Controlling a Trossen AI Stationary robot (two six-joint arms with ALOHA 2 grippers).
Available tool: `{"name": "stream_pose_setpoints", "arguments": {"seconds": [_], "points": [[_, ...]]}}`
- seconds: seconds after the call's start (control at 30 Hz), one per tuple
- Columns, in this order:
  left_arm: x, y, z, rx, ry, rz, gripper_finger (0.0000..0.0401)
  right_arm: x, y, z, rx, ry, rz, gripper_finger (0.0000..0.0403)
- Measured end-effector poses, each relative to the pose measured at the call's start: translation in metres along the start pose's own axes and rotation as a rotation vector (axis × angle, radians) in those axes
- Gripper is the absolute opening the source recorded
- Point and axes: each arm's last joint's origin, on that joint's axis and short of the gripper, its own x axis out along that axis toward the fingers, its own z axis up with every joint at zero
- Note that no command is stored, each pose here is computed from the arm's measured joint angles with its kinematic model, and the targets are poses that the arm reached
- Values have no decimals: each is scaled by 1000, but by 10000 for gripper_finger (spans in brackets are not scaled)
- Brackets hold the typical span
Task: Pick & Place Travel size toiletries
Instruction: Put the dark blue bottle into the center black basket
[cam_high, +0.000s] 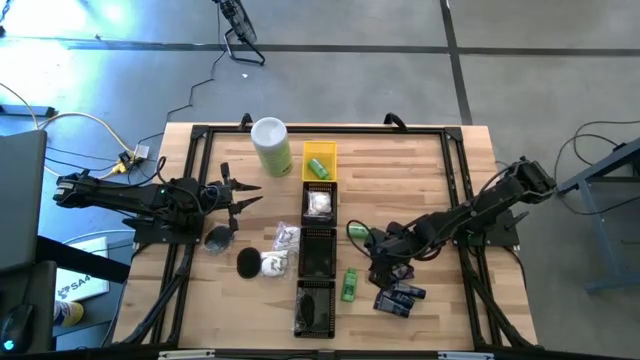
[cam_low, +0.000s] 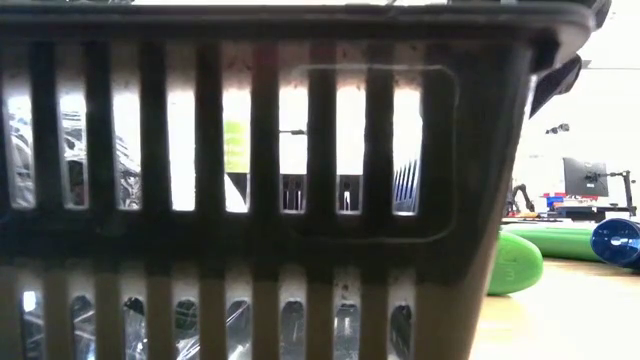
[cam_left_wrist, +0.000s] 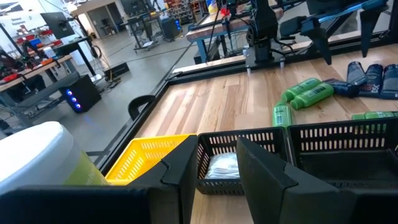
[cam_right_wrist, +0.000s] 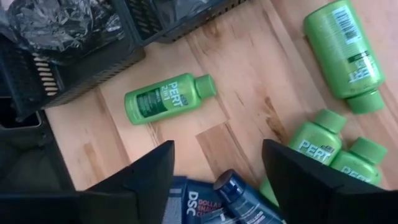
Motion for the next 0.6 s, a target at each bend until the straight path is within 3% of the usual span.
{"name": "stream_pose_setpoints", "arguments": {"seconds": [0.4, 0.6], "points": [[0, 0, 0, 3, 3, 1, 109, -1, 11, -17, -127, -43, -32, 241], [0, 0, 0, 3, 3, 2, 109, 22, 6, -32, -160, 33, -98, 240]]}}
